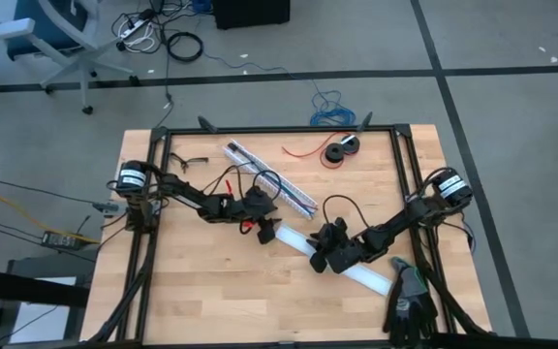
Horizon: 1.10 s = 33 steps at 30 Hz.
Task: Ziptie cables
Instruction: Close the white cable duct
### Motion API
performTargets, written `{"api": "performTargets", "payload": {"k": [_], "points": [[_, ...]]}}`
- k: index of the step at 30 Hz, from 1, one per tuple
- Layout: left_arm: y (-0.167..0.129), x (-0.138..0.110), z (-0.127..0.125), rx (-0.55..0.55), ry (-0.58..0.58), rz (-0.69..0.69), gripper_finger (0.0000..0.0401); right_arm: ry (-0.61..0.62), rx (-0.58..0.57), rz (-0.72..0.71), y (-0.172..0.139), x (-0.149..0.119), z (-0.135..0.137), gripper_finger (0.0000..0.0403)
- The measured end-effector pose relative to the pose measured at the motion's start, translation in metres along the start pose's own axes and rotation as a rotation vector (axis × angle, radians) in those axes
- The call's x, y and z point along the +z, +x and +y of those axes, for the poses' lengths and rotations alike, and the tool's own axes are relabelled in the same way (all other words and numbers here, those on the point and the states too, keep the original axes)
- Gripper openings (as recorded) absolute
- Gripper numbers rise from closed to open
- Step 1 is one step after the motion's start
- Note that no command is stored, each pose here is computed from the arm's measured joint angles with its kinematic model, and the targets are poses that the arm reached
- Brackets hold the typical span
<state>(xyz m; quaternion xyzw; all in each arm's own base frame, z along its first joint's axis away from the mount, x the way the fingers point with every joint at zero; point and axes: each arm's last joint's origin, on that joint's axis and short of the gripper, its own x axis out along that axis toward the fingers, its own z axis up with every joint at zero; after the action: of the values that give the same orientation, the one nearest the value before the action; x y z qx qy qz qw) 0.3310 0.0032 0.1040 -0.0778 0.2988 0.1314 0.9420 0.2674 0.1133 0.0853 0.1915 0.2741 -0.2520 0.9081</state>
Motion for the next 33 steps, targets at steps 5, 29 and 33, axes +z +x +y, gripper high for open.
{"api": "performTargets", "payload": {"k": [5, 29, 33], "points": [[-0.001, 0.004, 0.001, 0.042, 0.051, -0.038, 0.0213, -0.079, 0.011, -0.048, 0.009, 0.002, 0.001, 0.0099], [-0.097, 0.042, -0.007, 0.276, 0.288, -0.125, 0.0213, -0.325, 0.189, -0.031, 0.022, 0.060, 0.008, 0.0083], [-0.104, 0.021, -0.010, 0.272, 0.224, -0.166, 0.0213, -0.299, 0.249, 0.041, 0.009, 0.067, 0.007, 0.0075]]}}
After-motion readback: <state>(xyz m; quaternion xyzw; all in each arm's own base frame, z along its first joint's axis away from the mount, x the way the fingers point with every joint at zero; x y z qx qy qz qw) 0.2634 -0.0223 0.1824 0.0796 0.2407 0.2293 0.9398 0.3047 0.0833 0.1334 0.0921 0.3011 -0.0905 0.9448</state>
